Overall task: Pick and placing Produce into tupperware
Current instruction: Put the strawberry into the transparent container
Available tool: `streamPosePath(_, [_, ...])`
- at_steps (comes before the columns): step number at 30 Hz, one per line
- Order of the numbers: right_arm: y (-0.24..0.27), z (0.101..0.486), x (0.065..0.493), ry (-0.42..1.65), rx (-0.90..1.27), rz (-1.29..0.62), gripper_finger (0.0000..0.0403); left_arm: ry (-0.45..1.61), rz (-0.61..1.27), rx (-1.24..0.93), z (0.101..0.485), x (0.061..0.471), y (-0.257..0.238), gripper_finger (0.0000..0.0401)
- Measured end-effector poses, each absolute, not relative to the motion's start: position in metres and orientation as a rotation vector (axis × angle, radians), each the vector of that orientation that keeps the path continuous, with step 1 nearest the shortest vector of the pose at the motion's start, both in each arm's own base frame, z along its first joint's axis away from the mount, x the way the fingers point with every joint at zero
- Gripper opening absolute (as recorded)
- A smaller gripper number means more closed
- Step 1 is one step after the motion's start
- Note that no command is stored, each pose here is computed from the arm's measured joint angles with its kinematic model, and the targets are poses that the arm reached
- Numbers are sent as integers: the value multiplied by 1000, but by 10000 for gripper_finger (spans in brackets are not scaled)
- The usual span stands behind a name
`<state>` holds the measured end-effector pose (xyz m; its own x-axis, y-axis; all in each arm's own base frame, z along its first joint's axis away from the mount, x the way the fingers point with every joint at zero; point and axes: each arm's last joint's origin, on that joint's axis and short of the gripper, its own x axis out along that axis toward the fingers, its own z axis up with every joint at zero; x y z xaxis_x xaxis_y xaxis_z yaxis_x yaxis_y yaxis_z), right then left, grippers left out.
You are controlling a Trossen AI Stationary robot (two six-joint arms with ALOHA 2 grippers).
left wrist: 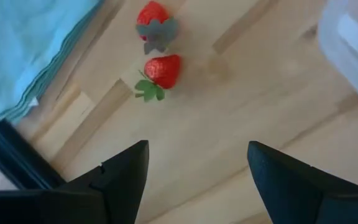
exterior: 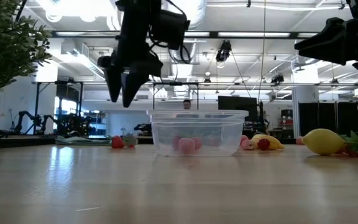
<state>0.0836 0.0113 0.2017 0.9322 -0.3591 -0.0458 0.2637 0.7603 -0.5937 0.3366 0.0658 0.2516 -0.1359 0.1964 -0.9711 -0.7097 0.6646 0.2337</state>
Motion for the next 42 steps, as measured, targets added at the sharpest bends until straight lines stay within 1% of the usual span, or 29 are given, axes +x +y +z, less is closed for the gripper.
streamPosePath(4, [11, 202, 84, 160, -620, -340, 233, 1546, 657, -402, 253, 333, 95, 258])
streamPosePath(8, [11, 202, 84, 161, -621, -340, 233, 1559, 569, -320, 253, 329, 116, 258])
streamPosePath(14, [11, 202, 84, 161, -621, -340, 233, 1568, 402, -171, 241, 328, 128, 258])
streamPosePath(17, [11, 202, 84, 161, -621, -340, 233, 1581, 323, -162, 228, 325, 129, 258])
streamPosePath(24, [11, 202, 84, 161, -621, -340, 233, 1675, 320, -179, 197, 309, 129, 258])
streamPosePath(28, [11, 202, 84, 161, -621, -340, 233, 1661, 319, -181, 186, 308, 128, 258])
streamPosePath(32, [11, 202, 84, 161, -621, -340, 233, 1624, 326, -184, 179, 308, 128, 258])
streamPosePath(42, [11, 202, 84, 161, -621, -340, 233, 1590, 342, -181, 178, 310, 133, 258])
